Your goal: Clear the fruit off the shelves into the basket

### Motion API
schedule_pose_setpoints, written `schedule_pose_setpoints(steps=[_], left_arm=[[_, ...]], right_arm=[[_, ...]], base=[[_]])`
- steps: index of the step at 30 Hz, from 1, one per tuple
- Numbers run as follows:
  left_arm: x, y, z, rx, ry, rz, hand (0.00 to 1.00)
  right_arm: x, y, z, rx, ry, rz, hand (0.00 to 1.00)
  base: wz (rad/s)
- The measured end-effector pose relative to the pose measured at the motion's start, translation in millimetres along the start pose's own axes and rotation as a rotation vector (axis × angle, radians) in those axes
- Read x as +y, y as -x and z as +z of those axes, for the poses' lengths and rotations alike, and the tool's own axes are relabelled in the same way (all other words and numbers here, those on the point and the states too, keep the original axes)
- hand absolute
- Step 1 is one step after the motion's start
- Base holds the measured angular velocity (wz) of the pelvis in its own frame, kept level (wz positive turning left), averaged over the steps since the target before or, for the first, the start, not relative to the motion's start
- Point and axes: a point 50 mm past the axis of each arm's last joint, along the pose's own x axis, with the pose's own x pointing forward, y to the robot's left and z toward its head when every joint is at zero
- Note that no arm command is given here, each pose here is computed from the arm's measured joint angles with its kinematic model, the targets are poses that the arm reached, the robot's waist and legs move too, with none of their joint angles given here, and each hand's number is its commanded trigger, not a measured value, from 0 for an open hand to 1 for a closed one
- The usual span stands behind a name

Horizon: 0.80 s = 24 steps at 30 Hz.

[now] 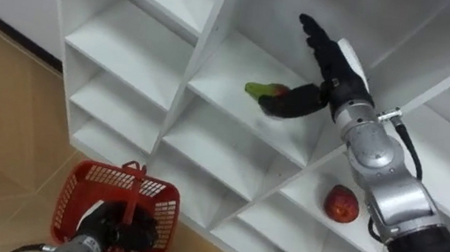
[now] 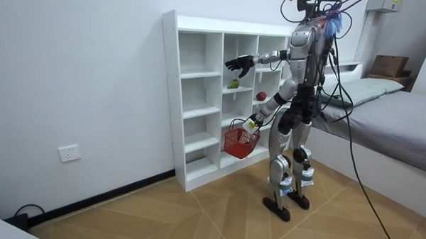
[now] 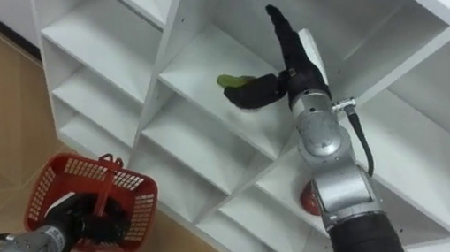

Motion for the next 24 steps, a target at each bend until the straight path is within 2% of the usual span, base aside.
schedule_pose_setpoints(steps=[5, 15, 24], left_arm=[[0.8, 4.0, -9, 0.017, -0.025, -0.011, 1.00], [-1.6, 6.4, -15, 0.037, -0.026, -0.023, 1.00], [-8.2, 5.9, -19, 0.060, -0.053, -0.049, 1.00]], right_arm=[[-3, -3, -18, 0.102, -0.042, -0.015, 0.00], [-9, -12, -22, 0.164, -0.111, -0.052, 0.00], [-3, -8, -46, 0.268, -0.072, -0.047, 0.00]], base=[[0.00], [0.05], [-0.01]])
